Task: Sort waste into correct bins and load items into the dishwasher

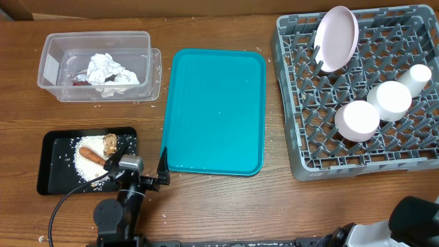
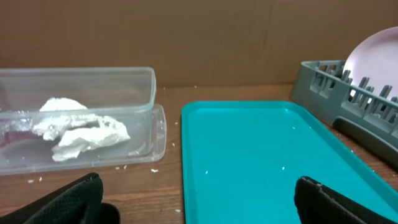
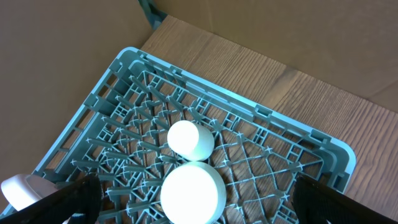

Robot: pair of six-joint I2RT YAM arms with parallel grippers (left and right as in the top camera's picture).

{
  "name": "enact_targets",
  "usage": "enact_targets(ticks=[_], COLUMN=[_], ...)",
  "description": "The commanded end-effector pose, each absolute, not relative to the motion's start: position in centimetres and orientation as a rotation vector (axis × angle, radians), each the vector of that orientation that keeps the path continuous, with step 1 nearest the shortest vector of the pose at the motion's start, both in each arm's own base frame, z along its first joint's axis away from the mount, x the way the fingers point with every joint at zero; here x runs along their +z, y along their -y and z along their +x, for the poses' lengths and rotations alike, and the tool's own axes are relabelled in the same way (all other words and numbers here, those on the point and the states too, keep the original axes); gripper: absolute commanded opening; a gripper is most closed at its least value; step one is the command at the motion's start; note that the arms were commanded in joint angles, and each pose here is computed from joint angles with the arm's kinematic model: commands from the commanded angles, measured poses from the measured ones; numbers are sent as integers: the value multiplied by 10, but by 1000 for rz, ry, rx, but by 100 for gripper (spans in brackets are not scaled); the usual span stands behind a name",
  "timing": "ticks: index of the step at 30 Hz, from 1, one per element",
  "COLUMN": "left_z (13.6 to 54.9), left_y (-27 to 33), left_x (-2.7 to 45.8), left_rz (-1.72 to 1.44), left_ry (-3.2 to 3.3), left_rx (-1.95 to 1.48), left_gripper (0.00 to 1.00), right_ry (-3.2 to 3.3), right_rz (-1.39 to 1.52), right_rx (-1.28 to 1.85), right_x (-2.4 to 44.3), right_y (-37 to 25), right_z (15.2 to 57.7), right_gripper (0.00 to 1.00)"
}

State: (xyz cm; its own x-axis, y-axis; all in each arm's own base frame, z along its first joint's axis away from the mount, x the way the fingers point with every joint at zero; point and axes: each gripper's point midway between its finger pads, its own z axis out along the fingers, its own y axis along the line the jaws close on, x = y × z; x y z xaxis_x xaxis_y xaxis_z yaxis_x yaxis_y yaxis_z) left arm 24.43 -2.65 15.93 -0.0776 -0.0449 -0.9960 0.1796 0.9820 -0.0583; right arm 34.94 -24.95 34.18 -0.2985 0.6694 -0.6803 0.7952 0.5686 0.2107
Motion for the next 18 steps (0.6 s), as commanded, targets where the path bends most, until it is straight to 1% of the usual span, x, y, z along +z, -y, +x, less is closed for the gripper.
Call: enact_targets(ticks=[1,18], left_z=[243,244], left_y=[27,28], left_x=[162,162], left_rz=[119,122], left_ry=[-1621,-1621], left_rx=[-169,-169], left_gripper=[100,100], right_ry=[-2033,-2033], right_rz=[1172,1172], right_rx=[-212,-212], right_x=[346,346], right_y=[250,250], right_z=[349,349], right_gripper=[100,100])
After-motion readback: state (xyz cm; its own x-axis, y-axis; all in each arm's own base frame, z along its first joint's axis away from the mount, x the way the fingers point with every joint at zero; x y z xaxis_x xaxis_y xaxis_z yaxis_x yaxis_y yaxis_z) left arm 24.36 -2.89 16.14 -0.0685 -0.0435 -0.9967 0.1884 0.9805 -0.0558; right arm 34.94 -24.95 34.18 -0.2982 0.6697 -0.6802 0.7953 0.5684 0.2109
